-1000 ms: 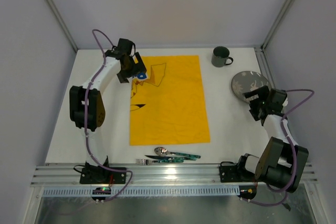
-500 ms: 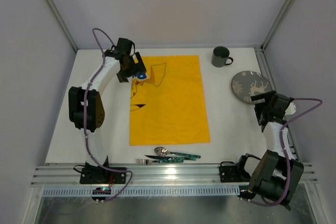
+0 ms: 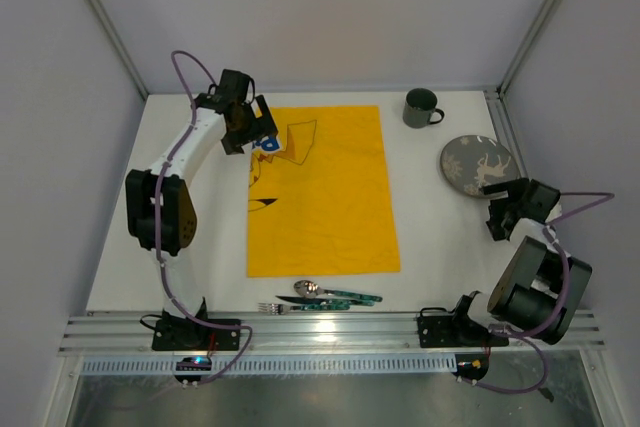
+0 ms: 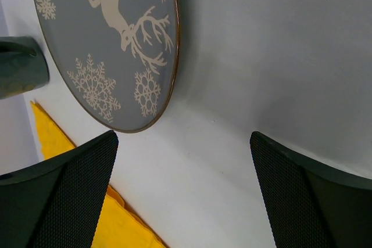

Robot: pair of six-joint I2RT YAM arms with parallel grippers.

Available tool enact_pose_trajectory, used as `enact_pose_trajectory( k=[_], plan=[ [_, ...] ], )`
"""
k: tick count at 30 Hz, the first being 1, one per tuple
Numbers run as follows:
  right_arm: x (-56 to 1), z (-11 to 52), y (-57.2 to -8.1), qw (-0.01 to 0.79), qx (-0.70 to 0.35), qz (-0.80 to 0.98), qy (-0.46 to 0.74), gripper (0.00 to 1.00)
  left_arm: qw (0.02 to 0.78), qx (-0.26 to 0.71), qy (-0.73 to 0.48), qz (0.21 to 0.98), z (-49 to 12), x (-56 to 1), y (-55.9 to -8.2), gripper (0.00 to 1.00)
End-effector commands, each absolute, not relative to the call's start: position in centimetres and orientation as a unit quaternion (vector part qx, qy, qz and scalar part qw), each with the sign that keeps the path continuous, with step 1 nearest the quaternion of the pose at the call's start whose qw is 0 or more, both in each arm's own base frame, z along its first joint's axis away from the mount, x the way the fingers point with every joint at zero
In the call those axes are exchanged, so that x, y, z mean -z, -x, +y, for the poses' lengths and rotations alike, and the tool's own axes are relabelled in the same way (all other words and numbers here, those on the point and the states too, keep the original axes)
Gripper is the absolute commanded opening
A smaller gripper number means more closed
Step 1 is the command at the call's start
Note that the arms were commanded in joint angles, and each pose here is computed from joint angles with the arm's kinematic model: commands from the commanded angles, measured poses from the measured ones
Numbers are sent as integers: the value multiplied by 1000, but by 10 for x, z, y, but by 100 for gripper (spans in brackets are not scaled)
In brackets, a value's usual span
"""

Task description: Set the dinner table for one person

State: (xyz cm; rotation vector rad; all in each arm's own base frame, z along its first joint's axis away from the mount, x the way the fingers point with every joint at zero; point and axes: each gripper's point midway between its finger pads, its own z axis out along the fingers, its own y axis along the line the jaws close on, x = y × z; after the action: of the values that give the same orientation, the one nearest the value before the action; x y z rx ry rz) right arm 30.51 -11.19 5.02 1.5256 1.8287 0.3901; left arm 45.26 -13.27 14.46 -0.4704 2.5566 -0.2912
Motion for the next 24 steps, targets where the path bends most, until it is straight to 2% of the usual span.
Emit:
enact_pose_trajectory(
  k=[1,14,24],
  plan=[
    [-69,-128,-327,394,-172,698,-573,99,288,119,164,936,-132,-169,-452,99],
    [-57,-156,-339,392,-164,684,-592,98,292,128,169,933,-134,-177,-451,99],
    [-40,-164,-357,369,-177,684,-604,96,292,170,179,924,-144,-184,-437,99]
  ],
)
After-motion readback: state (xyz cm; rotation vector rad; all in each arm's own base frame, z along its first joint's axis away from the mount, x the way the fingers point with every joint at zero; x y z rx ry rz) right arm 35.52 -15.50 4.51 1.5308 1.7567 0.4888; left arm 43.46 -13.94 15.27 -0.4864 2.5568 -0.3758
